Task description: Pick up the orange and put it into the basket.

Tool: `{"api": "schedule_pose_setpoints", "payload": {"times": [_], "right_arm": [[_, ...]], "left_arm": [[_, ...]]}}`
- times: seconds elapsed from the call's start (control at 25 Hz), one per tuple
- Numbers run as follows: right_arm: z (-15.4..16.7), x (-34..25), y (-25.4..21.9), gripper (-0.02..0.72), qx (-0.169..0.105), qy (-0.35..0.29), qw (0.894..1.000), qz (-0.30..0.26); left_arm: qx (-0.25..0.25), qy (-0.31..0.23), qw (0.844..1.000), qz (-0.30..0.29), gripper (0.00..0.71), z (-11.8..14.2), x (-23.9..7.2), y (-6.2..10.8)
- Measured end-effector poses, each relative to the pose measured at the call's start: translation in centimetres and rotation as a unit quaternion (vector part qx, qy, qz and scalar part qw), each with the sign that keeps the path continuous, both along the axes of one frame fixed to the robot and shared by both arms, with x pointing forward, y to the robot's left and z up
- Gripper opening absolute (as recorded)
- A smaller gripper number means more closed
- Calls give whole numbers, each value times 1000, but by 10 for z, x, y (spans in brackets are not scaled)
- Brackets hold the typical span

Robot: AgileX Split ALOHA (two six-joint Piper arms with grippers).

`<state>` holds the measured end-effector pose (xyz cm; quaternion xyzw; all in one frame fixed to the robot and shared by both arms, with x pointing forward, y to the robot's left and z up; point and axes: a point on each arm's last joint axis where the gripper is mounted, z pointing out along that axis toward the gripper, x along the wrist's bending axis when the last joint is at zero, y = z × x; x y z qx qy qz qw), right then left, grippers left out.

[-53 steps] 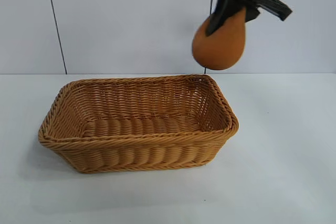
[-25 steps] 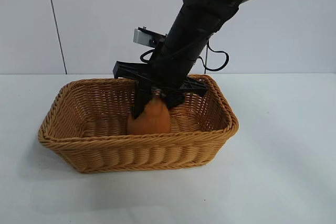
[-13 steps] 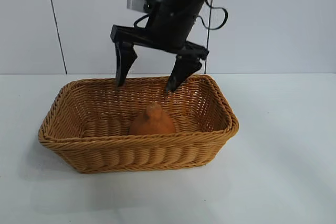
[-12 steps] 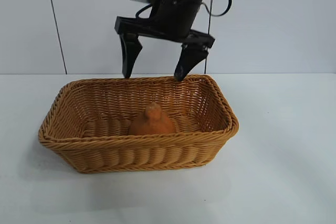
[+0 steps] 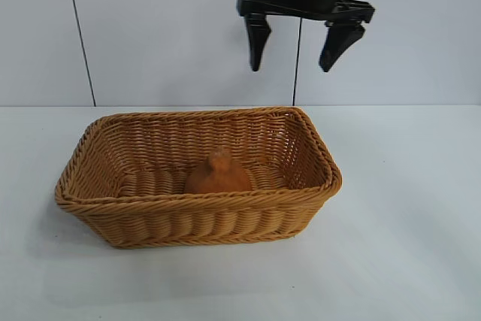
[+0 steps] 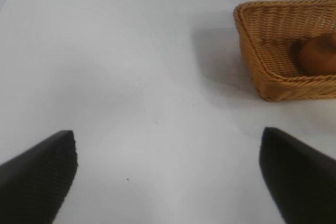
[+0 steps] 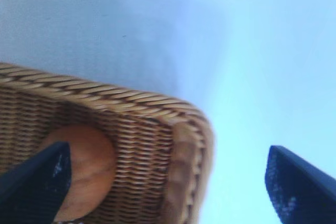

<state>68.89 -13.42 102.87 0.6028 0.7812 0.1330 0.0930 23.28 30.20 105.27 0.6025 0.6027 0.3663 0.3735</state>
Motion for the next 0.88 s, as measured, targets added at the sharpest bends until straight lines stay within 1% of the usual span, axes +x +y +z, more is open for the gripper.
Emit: {"api": "schedule_pose_setpoints", "payload": {"times": [0.12, 0.2, 0.32, 0.44, 0.52, 0.64, 0.72, 0.88], "right_arm": [[0, 16, -51, 694, -17, -5, 999, -51], [0, 23, -87, 694, -23, -6, 996, -87], [0, 28, -129, 694, -25, -5, 991, -131], [0, 29, -155, 694, -25, -4, 987, -157], [-2, 27, -163, 694, -27, 2, 986, -163], [-9, 14, -165, 694, -32, 28, 987, -154], [-14, -1, -163, 694, -29, 53, 987, -145], [-19, -46, -161, 694, -30, 107, 984, -137]], "left_arm": [[0, 0, 1000, 0, 672, 0, 0, 0], [0, 0, 1000, 0, 672, 0, 0, 0], [0, 0, 1000, 0, 672, 0, 0, 0], [0, 0, 1000, 0, 672, 0, 0, 0], [0, 0, 1000, 0, 672, 0, 0, 0], [0, 0, 1000, 0, 672, 0, 0, 0], [0, 0, 1000, 0, 672, 0, 0, 0], [0, 0, 1000, 0, 672, 0, 0, 0]]}}
